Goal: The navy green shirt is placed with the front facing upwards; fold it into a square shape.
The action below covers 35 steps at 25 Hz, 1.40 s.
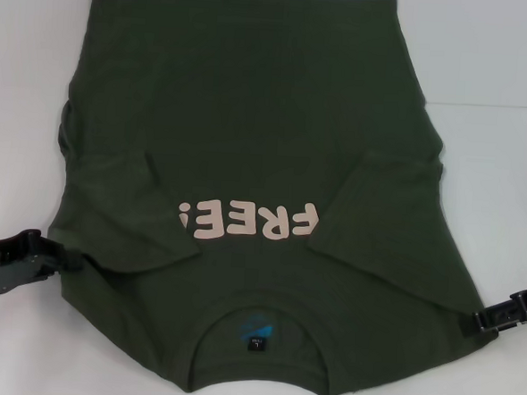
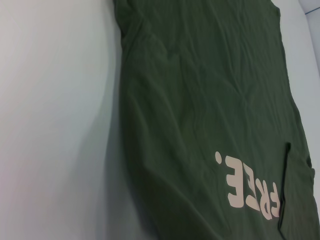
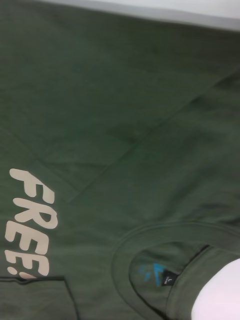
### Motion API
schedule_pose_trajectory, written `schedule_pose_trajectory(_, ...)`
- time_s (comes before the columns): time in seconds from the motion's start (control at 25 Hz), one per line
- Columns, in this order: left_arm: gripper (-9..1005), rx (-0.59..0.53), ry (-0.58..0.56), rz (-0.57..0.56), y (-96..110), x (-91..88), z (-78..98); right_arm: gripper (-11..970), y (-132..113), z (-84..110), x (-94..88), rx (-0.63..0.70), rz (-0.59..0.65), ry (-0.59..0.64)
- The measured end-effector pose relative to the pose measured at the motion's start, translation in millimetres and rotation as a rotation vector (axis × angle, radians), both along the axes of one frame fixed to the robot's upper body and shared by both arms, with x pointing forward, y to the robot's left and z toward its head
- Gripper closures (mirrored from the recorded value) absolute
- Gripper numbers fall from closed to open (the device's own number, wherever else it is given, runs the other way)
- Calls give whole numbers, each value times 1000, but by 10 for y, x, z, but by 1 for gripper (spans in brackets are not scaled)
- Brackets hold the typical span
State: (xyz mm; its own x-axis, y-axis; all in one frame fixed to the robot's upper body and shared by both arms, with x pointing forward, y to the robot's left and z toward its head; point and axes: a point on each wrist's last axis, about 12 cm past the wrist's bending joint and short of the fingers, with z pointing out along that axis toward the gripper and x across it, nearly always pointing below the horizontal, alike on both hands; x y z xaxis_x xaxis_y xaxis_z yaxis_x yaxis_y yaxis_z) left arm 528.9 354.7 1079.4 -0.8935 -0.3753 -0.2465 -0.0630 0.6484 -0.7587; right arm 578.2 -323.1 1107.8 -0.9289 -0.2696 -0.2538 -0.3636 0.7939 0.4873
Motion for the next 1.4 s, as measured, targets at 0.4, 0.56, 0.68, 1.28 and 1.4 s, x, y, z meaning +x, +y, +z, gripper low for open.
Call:
schedule_pose_trajectory(0.4,955,-1,3,2,3,-17,-13,104,22,-40,9,-26,3,-11)
schedule_pose_trajectory(0.56,955,-2,6,5,8,-32,-25,105,40,-53,11,-21,-5,-11)
schedule_pose_trajectory(0.68,954,-2,7,5,7,-35,-27,106,72,-66,16,-20,-3,-9)
schedule_pose_trajectory(1.28,954,-3,6,5,6,-32,-25,112,255,-74,48,11,21,-14)
schedule_pose_trajectory(1.4,954,-4,6,5,5,-33,-25,113,271,-65,67,16,16,-22)
